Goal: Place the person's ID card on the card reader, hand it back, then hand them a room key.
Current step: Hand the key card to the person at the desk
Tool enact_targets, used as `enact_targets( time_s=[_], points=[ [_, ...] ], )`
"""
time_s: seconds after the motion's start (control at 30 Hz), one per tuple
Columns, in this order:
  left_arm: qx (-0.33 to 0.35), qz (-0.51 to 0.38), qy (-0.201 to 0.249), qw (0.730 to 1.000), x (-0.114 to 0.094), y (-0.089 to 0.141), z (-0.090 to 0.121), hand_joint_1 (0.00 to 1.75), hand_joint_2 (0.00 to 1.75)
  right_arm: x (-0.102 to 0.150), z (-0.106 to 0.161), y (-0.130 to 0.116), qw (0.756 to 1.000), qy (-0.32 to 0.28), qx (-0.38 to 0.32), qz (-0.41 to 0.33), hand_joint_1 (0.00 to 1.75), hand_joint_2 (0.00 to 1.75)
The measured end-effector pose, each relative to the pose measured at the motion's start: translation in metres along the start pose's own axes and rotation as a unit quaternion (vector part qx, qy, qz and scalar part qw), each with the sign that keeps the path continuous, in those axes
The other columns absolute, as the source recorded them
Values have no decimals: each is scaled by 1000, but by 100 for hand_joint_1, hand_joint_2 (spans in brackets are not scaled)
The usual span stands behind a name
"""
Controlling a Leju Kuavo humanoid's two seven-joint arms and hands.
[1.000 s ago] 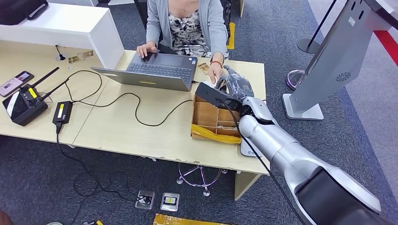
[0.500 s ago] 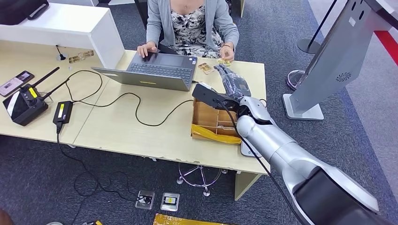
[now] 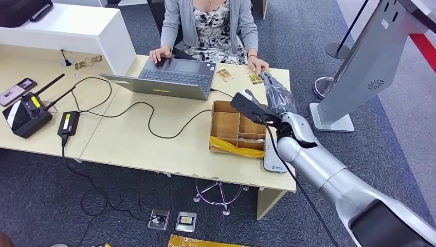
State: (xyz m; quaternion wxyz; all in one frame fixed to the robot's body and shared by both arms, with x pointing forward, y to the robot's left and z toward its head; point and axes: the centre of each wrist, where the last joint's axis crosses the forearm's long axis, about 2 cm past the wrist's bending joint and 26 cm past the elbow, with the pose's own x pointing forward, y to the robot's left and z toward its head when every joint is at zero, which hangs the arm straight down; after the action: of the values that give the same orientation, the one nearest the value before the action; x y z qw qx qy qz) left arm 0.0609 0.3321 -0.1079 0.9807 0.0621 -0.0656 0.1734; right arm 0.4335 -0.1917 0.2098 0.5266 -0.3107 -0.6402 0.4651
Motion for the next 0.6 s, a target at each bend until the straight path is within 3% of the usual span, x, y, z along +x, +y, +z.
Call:
enact_targets(
  time_s=[0.23, 0.37, 0.6],
  points=[
    [-1, 5, -3, 1000, 0, 0, 0, 0, 0, 2, 39, 3, 1000, -16, -16, 13, 0, 0],
    [-1, 6, -6, 1000, 0, 1, 0, 0, 0, 7, 62, 4, 999, -34, -23, 16, 0, 175],
    [-1, -2, -8, 1000, 0, 0, 0, 0, 0, 21, 106, 26, 998, -68, -16, -1, 0, 175]
  ],
)
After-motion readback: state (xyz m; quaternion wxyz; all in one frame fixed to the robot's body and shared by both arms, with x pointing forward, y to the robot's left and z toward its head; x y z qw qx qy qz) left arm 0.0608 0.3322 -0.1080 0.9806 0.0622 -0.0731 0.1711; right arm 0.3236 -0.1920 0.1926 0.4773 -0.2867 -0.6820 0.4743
